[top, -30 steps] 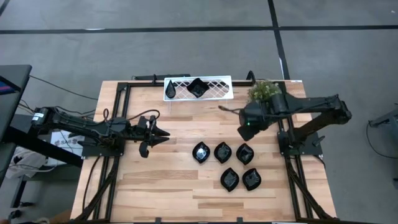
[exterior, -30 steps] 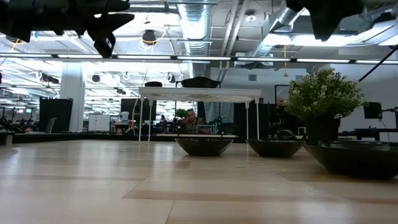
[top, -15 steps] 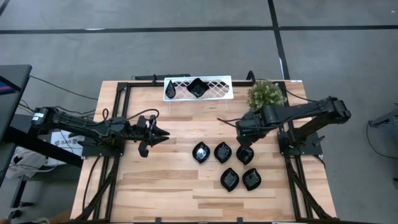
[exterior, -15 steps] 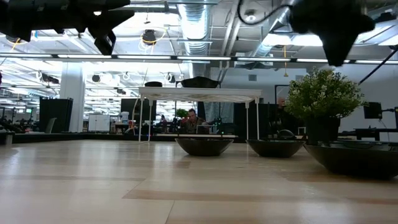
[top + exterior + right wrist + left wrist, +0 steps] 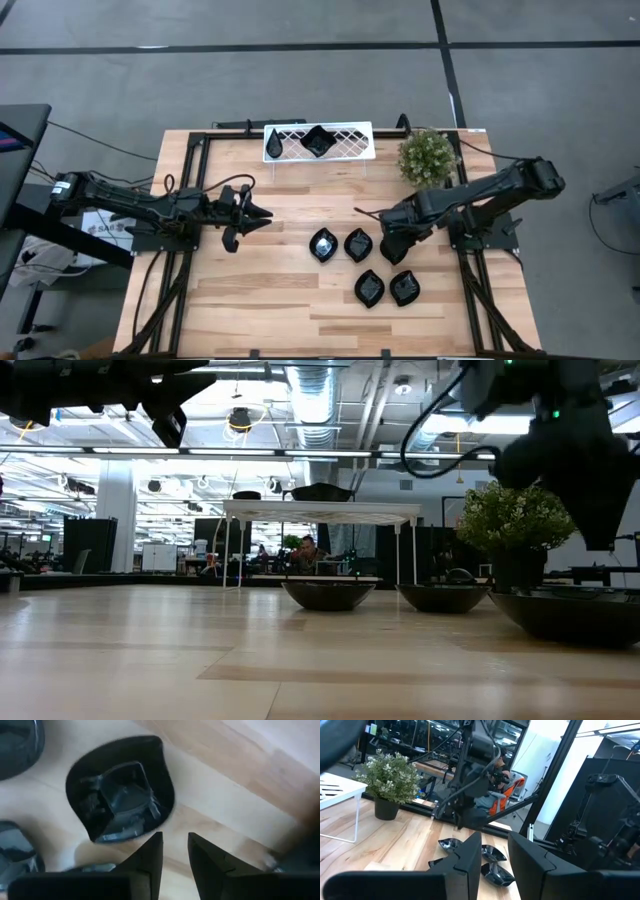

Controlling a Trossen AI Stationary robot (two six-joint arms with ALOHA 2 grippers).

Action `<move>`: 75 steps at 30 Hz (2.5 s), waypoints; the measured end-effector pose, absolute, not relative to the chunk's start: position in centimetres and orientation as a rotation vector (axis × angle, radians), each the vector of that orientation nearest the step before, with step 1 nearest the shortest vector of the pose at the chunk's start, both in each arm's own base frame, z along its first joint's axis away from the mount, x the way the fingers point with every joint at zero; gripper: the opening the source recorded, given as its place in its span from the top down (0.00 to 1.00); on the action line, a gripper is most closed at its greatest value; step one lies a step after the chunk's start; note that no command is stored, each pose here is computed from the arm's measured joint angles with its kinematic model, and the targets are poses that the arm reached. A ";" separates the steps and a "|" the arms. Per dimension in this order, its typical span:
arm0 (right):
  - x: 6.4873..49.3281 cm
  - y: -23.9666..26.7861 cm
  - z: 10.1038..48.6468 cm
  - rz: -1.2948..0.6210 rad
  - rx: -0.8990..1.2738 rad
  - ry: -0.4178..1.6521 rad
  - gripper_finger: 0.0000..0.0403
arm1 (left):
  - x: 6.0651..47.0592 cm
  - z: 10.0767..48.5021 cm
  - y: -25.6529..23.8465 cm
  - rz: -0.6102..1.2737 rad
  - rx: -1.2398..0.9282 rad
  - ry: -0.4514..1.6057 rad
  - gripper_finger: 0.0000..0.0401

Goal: Pick & Place Mini shaped plates
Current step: Put the black leaf-shaped plate on the shelf

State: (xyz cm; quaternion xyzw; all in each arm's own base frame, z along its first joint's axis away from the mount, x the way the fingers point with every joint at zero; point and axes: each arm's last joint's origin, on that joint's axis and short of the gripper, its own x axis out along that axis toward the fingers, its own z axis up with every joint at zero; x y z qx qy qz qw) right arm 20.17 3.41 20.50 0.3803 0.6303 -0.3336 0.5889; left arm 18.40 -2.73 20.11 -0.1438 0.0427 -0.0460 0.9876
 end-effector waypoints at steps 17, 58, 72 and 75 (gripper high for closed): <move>19.7 1.8 16.4 -0.749 0.914 1.389 0.79 | 18.4 20.2 -2.7 -0.091 -0.367 0.078 0.76; 19.7 1.3 15.0 -0.652 0.914 1.359 0.88 | 18.4 20.4 -2.7 -0.093 -0.396 0.065 0.76; 19.6 1.3 15.2 -0.654 0.921 1.348 0.98 | 18.4 20.4 -2.7 -0.093 -0.396 0.064 0.76; 19.4 1.3 16.0 -0.646 0.925 1.333 0.99 | 18.4 20.4 -2.7 -0.093 -0.396 0.064 0.76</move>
